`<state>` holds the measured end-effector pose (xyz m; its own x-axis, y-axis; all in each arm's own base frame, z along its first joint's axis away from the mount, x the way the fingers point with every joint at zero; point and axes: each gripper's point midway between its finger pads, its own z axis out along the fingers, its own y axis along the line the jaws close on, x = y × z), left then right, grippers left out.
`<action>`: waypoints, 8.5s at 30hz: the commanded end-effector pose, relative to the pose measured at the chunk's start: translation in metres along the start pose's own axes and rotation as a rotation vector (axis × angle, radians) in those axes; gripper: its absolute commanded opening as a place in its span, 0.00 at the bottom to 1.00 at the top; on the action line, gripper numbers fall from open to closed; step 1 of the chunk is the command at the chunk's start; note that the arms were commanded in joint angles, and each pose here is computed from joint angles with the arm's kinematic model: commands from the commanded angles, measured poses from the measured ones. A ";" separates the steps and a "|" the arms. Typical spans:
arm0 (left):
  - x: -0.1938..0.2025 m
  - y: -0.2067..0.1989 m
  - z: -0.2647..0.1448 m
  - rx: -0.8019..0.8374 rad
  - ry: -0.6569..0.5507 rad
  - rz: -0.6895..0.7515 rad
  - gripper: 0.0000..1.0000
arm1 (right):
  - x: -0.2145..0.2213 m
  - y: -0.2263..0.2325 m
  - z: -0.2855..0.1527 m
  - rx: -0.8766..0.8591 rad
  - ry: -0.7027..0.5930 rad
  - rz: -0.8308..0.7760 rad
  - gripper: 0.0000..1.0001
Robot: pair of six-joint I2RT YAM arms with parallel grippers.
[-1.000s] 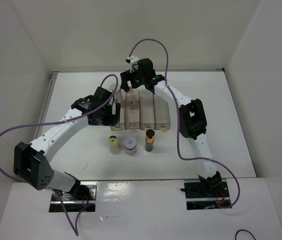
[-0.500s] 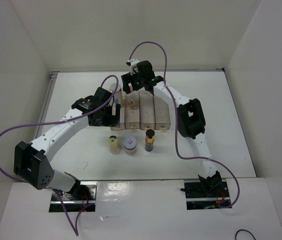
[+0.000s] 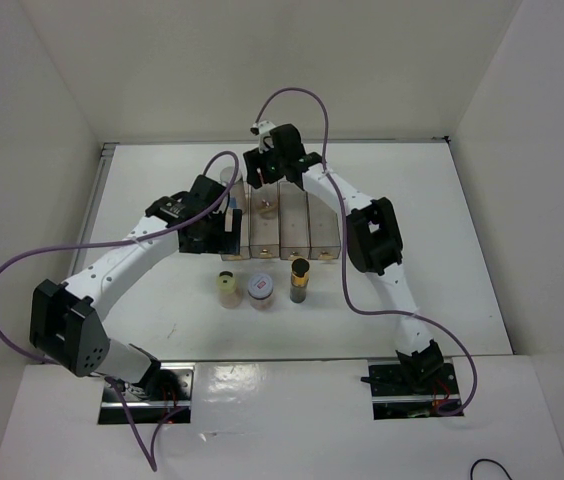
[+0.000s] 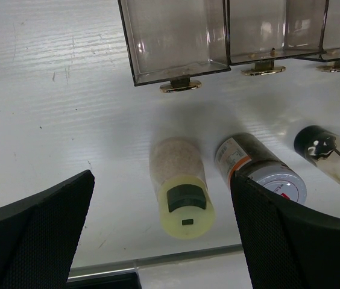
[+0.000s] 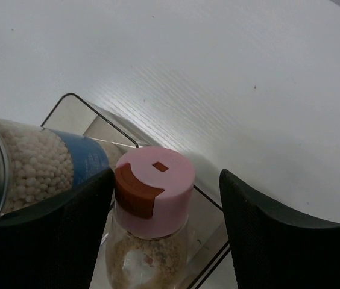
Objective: Organize the condiment bottles
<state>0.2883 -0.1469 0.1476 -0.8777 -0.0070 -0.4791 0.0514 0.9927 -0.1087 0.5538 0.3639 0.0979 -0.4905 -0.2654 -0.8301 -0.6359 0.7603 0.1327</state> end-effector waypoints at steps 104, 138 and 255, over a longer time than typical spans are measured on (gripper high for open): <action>0.011 -0.010 -0.008 0.108 -0.023 -0.006 1.00 | -0.057 0.023 -0.172 0.420 -0.562 0.097 0.99; 0.064 -0.019 0.013 0.050 0.142 0.101 1.00 | 0.108 -0.133 -0.252 0.864 -0.150 0.672 0.62; -0.100 -0.077 0.046 -0.023 -0.150 0.132 0.38 | 0.043 -0.100 -0.284 0.656 -0.261 0.617 0.99</action>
<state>0.3805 -0.2194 0.1592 -0.8046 0.1213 -0.5812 0.1394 0.9901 0.0136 0.4246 0.1080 0.1872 -0.4644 0.3681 -0.8055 0.2184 0.9291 0.2986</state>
